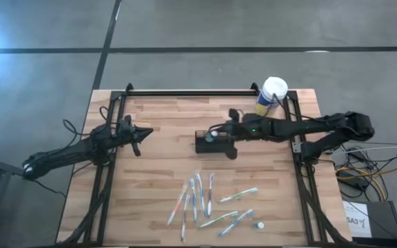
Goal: Pick & Place toothbrushing station
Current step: Put the top blue mouthwash into the black wire organizer
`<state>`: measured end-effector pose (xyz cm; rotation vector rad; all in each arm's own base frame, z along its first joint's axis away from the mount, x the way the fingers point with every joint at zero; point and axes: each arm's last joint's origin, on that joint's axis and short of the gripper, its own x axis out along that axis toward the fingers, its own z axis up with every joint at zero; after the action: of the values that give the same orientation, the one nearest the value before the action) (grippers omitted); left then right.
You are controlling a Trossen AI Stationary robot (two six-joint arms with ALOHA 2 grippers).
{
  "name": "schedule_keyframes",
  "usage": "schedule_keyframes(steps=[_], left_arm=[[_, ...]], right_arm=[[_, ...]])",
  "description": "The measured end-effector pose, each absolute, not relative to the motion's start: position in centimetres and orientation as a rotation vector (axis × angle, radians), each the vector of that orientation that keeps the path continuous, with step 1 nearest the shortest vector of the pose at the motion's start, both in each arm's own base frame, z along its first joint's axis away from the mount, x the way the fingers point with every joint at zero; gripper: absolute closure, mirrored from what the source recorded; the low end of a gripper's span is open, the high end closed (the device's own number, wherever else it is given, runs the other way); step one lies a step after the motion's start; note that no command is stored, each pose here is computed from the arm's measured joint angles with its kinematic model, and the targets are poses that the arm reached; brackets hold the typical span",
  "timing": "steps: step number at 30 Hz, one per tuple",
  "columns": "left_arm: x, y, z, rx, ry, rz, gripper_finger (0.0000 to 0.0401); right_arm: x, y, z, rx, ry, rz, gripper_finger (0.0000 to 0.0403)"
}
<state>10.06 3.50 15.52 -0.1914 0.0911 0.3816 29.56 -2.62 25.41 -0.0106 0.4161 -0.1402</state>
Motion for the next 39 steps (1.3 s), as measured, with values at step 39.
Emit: schedule_keyframes(steps=[39], left_arm=[[10.2, 3.5, 15.3, -0.191, 0.122, 0.381, 0.0394]], right_arm=[[30.5, -2.8, 23.5, -0.081, 0.598, -0.109, 0.0317]])
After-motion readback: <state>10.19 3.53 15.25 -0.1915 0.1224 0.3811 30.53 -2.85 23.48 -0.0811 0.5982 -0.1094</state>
